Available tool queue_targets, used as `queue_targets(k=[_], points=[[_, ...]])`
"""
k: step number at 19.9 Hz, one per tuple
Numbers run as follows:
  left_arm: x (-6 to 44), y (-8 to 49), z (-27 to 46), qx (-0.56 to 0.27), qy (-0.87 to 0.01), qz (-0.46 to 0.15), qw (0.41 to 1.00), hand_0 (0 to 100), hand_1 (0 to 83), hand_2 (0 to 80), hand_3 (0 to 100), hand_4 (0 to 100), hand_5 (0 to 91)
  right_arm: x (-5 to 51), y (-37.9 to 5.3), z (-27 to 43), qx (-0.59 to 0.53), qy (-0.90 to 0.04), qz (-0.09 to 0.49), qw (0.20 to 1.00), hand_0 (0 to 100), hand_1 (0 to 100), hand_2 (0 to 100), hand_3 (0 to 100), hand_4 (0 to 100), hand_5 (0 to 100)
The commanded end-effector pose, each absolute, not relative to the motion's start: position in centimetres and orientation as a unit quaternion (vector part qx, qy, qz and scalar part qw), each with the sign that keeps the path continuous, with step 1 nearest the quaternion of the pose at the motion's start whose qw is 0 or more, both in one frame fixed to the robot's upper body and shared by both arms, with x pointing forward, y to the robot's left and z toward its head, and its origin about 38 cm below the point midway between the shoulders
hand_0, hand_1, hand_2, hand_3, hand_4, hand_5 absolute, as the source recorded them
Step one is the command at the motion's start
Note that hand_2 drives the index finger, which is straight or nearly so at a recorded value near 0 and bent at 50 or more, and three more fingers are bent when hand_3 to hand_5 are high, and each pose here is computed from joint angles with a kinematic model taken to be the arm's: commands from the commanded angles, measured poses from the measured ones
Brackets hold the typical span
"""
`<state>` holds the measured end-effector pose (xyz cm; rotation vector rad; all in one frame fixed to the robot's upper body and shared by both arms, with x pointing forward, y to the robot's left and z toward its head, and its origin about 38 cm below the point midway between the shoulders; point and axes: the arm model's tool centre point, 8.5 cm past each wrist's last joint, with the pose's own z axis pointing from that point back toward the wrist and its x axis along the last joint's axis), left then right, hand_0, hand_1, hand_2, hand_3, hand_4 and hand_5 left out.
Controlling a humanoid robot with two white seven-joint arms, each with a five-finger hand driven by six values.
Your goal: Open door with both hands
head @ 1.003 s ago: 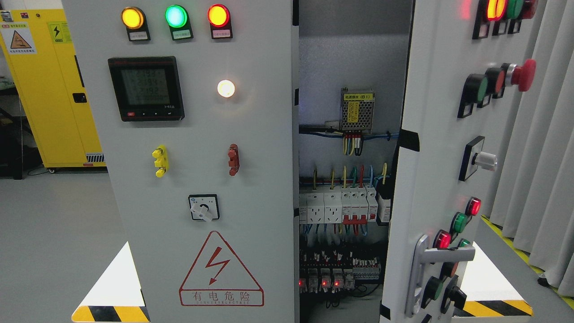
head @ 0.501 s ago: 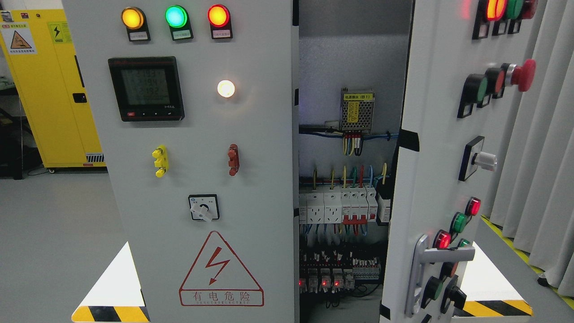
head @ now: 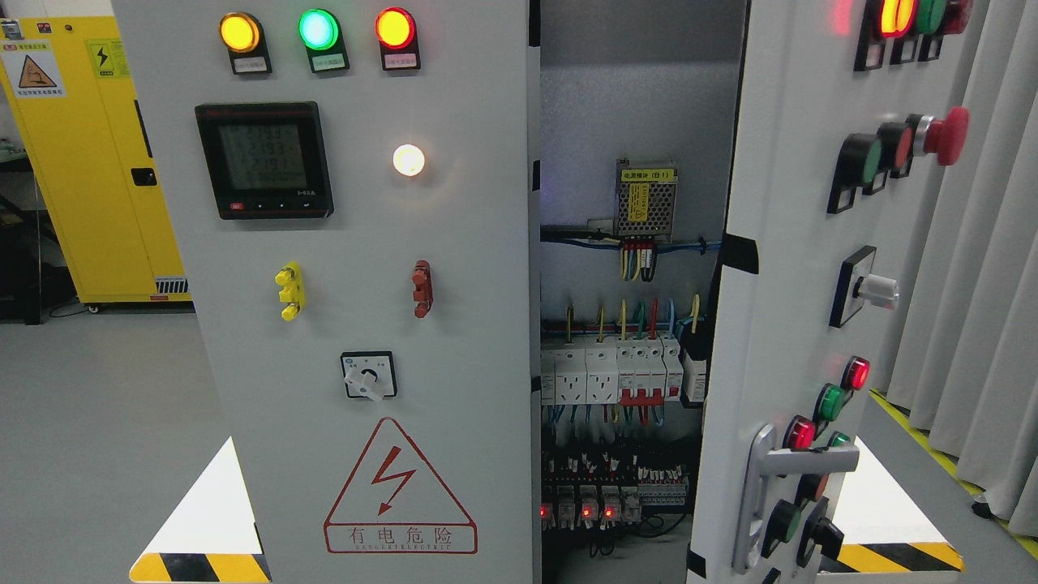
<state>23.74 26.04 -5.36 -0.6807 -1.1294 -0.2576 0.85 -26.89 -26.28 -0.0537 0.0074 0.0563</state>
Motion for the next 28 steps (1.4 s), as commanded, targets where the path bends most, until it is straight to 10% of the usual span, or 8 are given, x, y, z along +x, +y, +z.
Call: queue_targets(k=[1, 28], points=[[27.4, 24.9, 9.2, -0.358, -0.614, -0.258, 0.655, 12, 55.6, 0.0, 0, 0, 0.0, 2.8, -24.8, -26.4, -0.011, -0.012, 0.033, 0.999, 0, 50, 4, 0, 0, 0], [38.7, 19.0, 36.0, -0.477, -0.635, -0.363, 0.487, 12, 55.6, 0.0, 0, 0, 0.0, 2.7, -24.8, -26.4, -0.011, -0.011, 0.033, 0.999, 0, 50, 4, 0, 0, 0]])
